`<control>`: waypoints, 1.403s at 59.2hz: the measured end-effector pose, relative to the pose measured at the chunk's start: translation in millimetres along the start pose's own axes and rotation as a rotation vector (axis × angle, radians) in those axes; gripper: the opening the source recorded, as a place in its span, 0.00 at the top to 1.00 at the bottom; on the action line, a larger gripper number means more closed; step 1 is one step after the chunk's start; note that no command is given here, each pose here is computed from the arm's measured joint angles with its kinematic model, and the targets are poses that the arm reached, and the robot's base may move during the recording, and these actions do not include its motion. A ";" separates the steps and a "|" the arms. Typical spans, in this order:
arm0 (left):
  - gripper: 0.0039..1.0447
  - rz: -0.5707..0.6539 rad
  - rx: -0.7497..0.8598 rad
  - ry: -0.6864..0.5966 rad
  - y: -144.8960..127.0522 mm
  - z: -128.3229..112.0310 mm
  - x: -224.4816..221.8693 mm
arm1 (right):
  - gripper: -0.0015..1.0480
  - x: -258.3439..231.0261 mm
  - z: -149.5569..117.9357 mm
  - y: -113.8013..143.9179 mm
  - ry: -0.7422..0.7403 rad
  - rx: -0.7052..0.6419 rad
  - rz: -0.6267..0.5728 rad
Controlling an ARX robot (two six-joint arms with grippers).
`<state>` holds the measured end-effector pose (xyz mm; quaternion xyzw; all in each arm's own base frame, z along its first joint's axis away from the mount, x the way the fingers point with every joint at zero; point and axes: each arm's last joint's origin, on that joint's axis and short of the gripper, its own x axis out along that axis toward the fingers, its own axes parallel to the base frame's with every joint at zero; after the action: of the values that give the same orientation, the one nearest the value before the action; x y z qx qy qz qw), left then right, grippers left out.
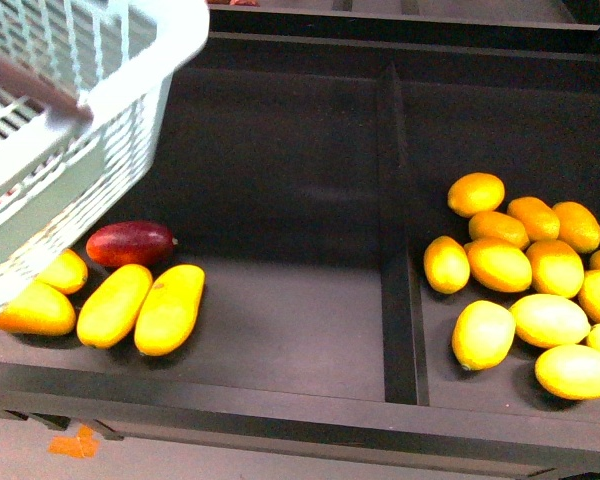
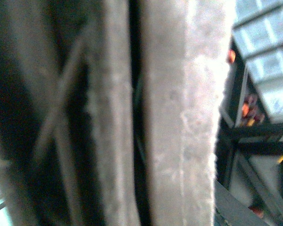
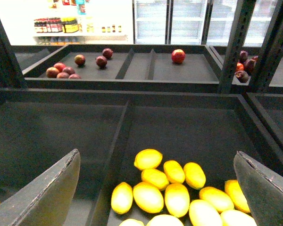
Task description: Pick lemon and mango into basket
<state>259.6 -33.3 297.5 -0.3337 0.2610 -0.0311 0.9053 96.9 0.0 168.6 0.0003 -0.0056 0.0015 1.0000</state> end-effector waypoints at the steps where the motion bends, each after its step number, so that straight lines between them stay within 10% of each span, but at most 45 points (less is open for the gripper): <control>1: 0.73 -0.015 0.065 0.011 -5.1 -0.6 3.5 | 0.08 0.0 0.0 0.0 0.000 0.000 0.000; 36: 0.83 -0.475 0.198 0.271 -128.2 -51.9 59.4 | 0.08 0.0 0.0 0.0 0.000 0.000 -0.001; 83: 0.84 -0.230 0.226 0.349 -120.3 -80.3 115.7 | 0.08 0.0 0.0 0.0 0.000 0.000 -0.002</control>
<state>333.9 -200.5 268.4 -0.2475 0.3685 -0.2201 0.8686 96.9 0.0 168.6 0.0003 -0.0054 0.0008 1.0000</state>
